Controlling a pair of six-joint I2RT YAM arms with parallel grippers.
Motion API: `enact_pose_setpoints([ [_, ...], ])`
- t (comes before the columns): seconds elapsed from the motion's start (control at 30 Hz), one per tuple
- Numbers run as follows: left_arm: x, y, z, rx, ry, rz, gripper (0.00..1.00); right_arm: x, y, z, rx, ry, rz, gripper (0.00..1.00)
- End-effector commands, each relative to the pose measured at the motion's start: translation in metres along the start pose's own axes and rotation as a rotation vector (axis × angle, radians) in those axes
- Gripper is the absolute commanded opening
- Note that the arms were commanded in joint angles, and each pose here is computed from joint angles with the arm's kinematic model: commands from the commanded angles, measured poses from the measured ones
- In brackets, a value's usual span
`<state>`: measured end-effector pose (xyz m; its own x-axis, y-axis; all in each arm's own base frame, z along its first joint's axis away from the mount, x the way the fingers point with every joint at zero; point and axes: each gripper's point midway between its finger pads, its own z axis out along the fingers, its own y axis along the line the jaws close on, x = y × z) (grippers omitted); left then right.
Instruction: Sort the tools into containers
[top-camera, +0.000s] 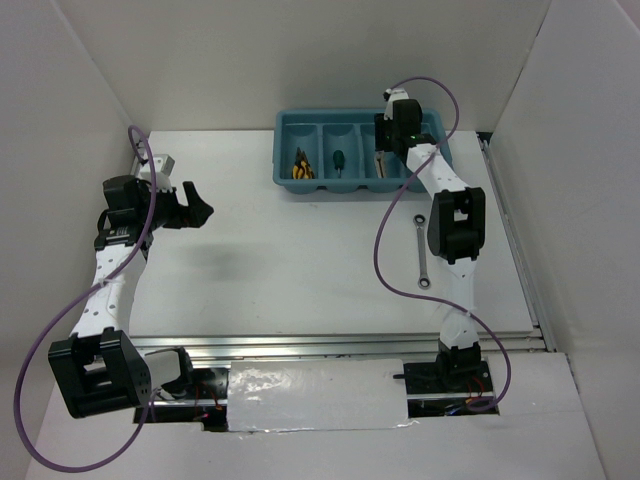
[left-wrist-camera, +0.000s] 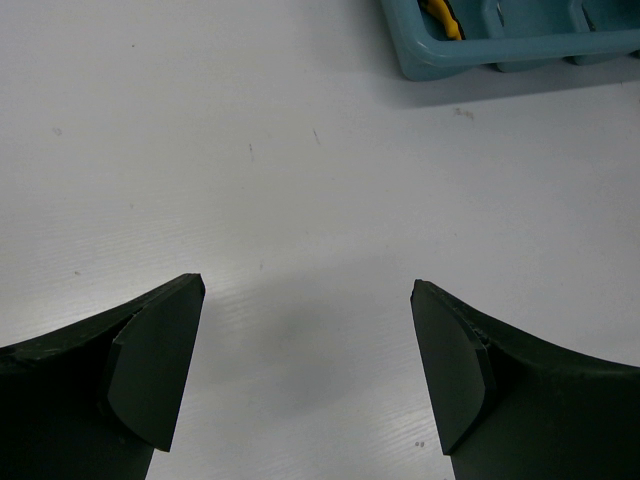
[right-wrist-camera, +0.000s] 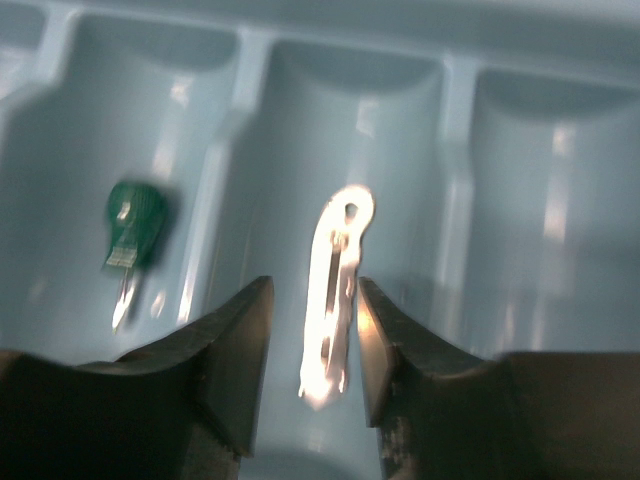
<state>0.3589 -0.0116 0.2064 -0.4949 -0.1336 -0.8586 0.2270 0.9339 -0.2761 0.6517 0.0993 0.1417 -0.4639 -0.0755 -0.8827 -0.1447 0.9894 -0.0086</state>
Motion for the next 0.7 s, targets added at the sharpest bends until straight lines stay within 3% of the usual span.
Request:
enact_pose_setpoints([
  [0.0,-0.031,-0.006,-0.007,0.012,-0.088,0.072,0.99,-0.059,-0.018,-0.083,-0.032,-0.053,0.087,0.46],
  [0.07,-0.034,-0.008,-0.007,0.015,-0.105,0.078,0.99,-0.046,-0.018,-0.126,-0.042,0.01,0.128,0.4],
  [0.27,-0.028,-0.016,-0.003,0.034,-0.107,0.11,0.99,0.036,-0.033,-0.208,0.017,0.233,0.174,0.39],
  [0.43,-0.025,-0.022,0.0,0.048,-0.101,0.128,0.99,0.113,-0.035,-0.238,0.023,0.462,0.242,0.41],
  [0.57,-0.026,-0.024,0.003,0.057,-0.101,0.122,0.99,0.159,-0.048,-0.245,0.062,0.556,0.257,0.51],
  [0.67,-0.026,-0.025,0.003,0.059,-0.105,0.121,0.99,0.178,-0.056,-0.243,0.089,0.596,0.269,0.52],
])
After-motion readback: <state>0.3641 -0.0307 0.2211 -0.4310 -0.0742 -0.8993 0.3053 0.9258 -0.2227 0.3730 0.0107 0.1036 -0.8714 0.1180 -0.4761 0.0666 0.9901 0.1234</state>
